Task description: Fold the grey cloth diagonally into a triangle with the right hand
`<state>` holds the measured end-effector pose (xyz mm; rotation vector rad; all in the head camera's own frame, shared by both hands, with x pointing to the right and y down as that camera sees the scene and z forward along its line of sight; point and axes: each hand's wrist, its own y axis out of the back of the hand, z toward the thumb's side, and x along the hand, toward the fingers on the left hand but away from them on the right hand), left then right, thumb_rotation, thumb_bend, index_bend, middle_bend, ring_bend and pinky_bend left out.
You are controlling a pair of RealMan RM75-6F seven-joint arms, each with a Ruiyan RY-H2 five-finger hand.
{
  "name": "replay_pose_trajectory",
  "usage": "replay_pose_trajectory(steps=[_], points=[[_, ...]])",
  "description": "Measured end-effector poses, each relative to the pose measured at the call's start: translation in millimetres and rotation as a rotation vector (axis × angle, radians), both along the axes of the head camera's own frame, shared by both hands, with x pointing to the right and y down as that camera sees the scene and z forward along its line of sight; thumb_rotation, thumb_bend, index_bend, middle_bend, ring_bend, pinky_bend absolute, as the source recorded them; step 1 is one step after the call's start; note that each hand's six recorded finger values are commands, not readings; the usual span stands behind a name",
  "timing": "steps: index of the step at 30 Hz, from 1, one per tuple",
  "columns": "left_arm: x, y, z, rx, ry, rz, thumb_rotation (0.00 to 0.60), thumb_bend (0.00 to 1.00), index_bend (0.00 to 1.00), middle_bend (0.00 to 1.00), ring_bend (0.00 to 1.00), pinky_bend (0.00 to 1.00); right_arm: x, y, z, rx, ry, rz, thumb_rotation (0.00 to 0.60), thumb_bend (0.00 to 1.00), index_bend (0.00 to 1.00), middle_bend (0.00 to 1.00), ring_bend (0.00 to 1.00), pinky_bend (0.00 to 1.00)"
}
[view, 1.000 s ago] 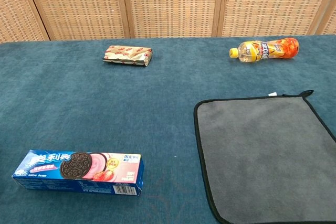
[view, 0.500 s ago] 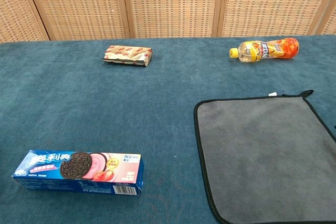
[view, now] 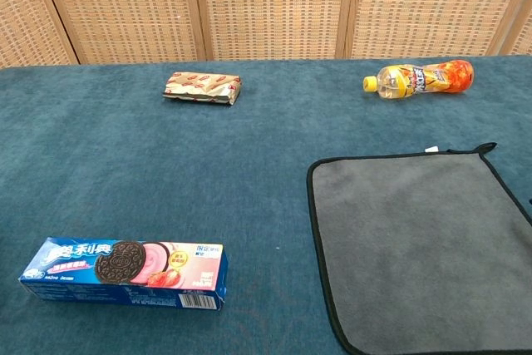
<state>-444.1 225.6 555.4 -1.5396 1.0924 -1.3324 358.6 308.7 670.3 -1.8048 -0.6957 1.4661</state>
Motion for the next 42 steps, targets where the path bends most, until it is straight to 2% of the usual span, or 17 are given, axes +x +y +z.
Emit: replay_pose_trajectory(steps=[11, 18, 25, 42], points=[[-0.2, -0.4, -0.3, 0.001, 0.003, -0.001, 0.6, 0.15, 0.0, 0.0, 0.0, 0.0, -1.9, -2.3, -0.8, 0.034, -0.012, 0.005, 0.6, 0.19, 0.59, 0.14, 0.0, 0.0], [-0.5, -0.3, -0.7, 0.001, 0.006, -0.003, 0.6, 0.15, 0.0, 0.0, 0.0, 0.0, -1.4, -2.4, 0.3, 0.035, -0.014, 0.006, 0.6, 0.22, 0.59, 0.13, 0.0, 0.0], [0.5, -0.2, -1.3, 0.001, 0.012, 0.001, 0.6, 0.15, 0.0, 0.0, 0.0, 0.0, -1.7, -1.5, 1.6, 0.028, -0.02, 0.008, 0.6, 0.43, 0.59, 0.12, 0.0, 0.0], [2.3, -1.6, -2.8, 0.004, 0.016, 0.003, 0.6, 0.15, 0.0, 0.0, 0.0, 0.0, -0.2, -1.6, 2.1, 0.018, -0.017, 0.01, 0.6, 0.45, 0.59, 0.09, 0.0, 0.0]])
